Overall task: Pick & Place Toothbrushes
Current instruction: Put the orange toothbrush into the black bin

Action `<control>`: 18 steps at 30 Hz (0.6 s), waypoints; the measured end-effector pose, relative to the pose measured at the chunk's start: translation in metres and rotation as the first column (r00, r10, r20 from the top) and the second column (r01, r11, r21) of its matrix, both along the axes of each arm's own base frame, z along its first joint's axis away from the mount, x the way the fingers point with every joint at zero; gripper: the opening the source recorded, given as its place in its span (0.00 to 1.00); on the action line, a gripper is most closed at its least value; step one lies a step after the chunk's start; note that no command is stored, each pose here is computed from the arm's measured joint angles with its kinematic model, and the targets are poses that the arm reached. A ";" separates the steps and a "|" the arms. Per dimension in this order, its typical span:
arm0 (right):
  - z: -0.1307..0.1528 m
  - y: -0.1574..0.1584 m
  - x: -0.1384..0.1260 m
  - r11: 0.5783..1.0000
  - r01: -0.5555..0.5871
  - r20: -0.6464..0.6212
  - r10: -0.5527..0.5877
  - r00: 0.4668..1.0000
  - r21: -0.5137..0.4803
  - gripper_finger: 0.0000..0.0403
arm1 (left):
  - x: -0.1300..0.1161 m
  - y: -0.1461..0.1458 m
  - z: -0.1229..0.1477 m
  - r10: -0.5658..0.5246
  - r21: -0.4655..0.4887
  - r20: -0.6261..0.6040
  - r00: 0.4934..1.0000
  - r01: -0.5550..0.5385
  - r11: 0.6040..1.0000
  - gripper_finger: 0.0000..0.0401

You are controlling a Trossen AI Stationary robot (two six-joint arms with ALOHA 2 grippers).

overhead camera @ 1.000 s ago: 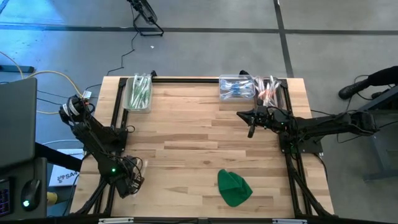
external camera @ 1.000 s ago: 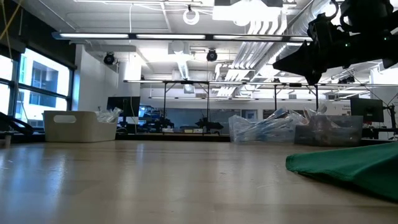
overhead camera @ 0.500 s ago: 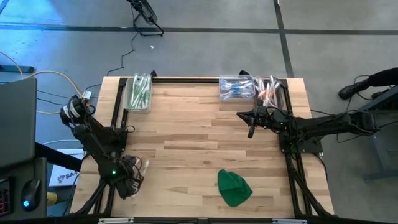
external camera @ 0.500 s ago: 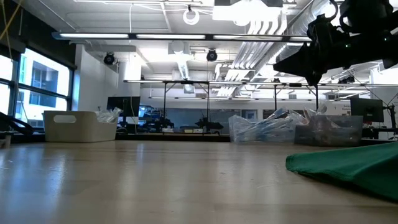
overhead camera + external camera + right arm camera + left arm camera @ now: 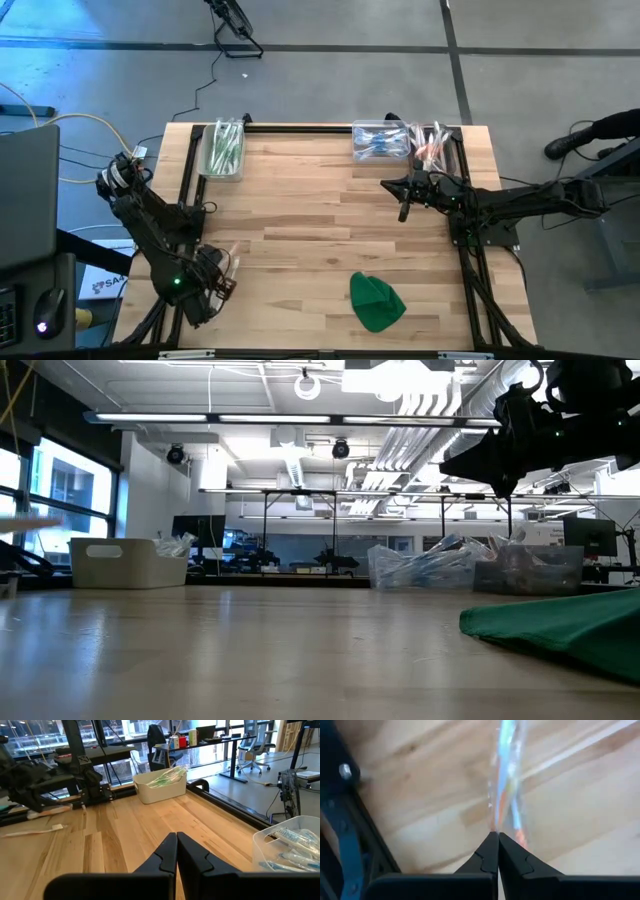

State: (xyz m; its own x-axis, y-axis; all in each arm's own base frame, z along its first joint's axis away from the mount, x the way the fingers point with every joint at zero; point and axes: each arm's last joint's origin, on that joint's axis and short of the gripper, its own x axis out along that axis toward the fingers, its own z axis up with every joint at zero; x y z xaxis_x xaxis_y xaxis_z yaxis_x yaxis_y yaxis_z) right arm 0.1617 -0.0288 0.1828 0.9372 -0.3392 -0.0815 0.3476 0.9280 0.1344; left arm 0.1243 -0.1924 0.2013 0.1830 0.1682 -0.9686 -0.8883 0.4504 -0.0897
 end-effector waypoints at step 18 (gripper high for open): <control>0.001 0.000 0.000 1.000 0.003 0.006 -0.003 1.000 -0.001 0.01 | 0.016 0.009 0.035 -0.196 0.405 0.399 0.896 0.020 0.914 0.00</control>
State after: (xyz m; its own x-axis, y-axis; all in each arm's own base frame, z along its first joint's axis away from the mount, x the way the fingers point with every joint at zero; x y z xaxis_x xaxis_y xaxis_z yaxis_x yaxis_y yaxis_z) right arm 0.1618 -0.0289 0.1834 0.9367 -0.3420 -0.0751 0.3493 0.9272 0.1352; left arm 0.1404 -0.1829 0.2360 0.5973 0.4615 -0.6559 -0.7471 0.6176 -0.2458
